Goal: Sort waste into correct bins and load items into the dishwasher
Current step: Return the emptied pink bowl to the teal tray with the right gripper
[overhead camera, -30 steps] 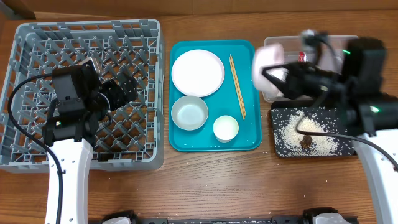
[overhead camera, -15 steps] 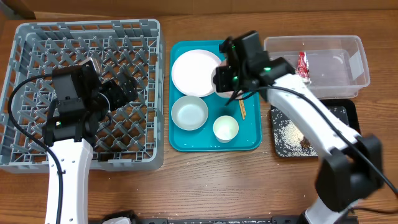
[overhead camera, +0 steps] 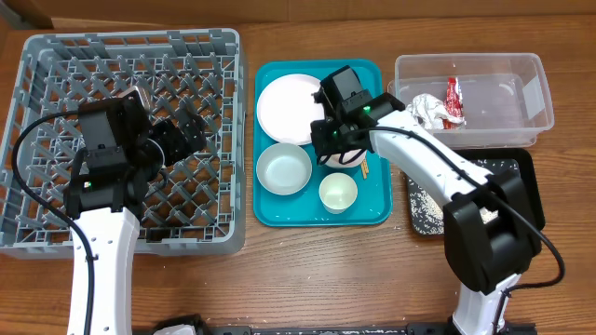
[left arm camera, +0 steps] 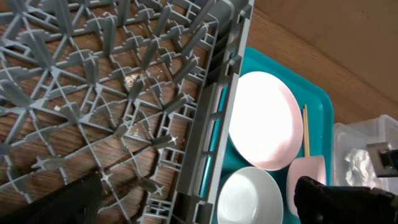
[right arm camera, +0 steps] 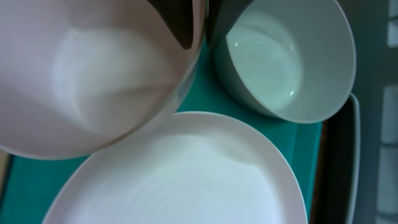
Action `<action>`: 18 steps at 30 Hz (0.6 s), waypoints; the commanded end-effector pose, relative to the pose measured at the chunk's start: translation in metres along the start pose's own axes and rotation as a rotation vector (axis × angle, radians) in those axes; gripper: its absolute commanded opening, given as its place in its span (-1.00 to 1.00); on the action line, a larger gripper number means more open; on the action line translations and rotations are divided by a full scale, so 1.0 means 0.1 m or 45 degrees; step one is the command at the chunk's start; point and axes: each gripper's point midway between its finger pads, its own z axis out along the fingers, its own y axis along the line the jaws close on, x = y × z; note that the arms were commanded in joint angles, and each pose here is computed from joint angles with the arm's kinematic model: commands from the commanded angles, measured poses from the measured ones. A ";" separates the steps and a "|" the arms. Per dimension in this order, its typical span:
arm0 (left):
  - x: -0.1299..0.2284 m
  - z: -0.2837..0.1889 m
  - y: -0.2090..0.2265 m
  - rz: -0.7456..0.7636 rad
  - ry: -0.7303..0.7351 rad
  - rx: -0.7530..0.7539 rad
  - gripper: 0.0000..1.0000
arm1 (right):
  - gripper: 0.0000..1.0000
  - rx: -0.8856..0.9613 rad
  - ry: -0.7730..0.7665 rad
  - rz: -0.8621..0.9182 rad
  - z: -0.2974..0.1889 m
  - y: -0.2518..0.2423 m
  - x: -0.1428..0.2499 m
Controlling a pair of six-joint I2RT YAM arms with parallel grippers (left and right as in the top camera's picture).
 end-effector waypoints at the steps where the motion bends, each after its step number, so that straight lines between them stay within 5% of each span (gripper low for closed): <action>1: -0.12 -0.06 0.04 0.006 -0.053 -0.050 1.00 | -0.69 0.005 -0.029 -0.008 -0.04 0.05 -0.09; 8: -0.06 -0.06 -0.02 0.003 -0.016 -0.005 0.99 | -0.28 -0.038 -0.039 0.009 -0.26 0.11 -0.17; 13: -0.02 -0.08 -0.38 0.209 0.013 0.234 0.56 | -0.12 -0.075 -0.185 0.033 -1.12 0.19 -0.52; 18: 0.27 -0.05 -0.66 0.283 0.119 0.298 0.53 | 0.22 -0.052 -0.331 0.117 -2.05 -0.03 -0.68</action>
